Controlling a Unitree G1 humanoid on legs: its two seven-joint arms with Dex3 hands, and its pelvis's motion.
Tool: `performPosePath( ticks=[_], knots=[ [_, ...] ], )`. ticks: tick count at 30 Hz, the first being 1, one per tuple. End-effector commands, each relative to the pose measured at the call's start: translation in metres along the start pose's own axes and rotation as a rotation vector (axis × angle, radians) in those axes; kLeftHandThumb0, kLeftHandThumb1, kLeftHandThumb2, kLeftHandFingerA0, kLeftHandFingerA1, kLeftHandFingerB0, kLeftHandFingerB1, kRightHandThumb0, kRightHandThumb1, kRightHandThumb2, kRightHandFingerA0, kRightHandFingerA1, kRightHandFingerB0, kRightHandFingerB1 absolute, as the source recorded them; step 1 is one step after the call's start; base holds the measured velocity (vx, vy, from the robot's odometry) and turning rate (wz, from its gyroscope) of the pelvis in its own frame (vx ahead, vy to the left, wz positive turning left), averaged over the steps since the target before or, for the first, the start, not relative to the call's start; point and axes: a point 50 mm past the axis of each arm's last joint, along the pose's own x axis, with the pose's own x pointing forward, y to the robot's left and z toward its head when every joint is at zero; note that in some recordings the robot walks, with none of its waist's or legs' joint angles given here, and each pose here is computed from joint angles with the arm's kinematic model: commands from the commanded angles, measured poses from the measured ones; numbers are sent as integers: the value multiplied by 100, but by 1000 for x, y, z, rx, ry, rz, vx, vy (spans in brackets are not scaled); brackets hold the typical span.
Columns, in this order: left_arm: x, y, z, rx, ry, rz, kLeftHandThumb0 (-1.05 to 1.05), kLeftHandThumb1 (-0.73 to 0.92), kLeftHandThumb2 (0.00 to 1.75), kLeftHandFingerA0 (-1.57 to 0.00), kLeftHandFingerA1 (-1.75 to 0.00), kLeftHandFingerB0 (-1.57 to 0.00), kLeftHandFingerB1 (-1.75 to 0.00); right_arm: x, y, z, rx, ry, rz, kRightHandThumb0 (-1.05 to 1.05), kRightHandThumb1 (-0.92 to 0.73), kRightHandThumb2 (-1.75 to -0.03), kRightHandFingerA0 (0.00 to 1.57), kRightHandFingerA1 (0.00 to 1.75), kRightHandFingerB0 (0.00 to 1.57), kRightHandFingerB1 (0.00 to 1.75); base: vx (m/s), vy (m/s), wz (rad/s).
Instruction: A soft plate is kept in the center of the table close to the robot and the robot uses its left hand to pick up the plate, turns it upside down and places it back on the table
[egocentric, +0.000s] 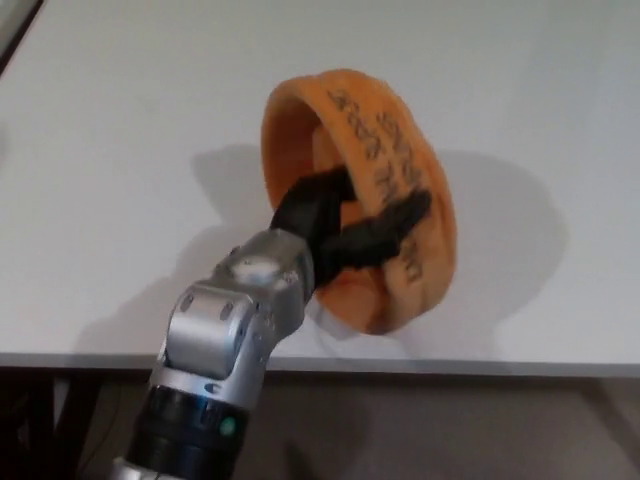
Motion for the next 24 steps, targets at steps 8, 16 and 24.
performPosePath(
  ticks=[8, 16, 24],
  knots=[
    [-26, 51, 29, -554, -321, -50, -41, 86, 67, -97, -175, -67, -175, -2, -7, 1, -31, 28, 8, -83, -77, -108, 33, 62, 0, 12, 0, 0, 0],
    [-34, 91, -4, -967, -356, 32, -42, 87, 65, -101, -175, -68, -175, -3, -4, -1, -31, 37, -4, -85, -77, -109, 34, 61, 0, 12, 0, 0, 0],
    [-37, 109, -30, -1073, -317, 112, -41, 90, 66, -102, -175, -68, -175, 1, -5, -1, -16, 17, -2, -84, -76, -108, 33, 61, 0, 12, 0, 0, 0]
  ],
)
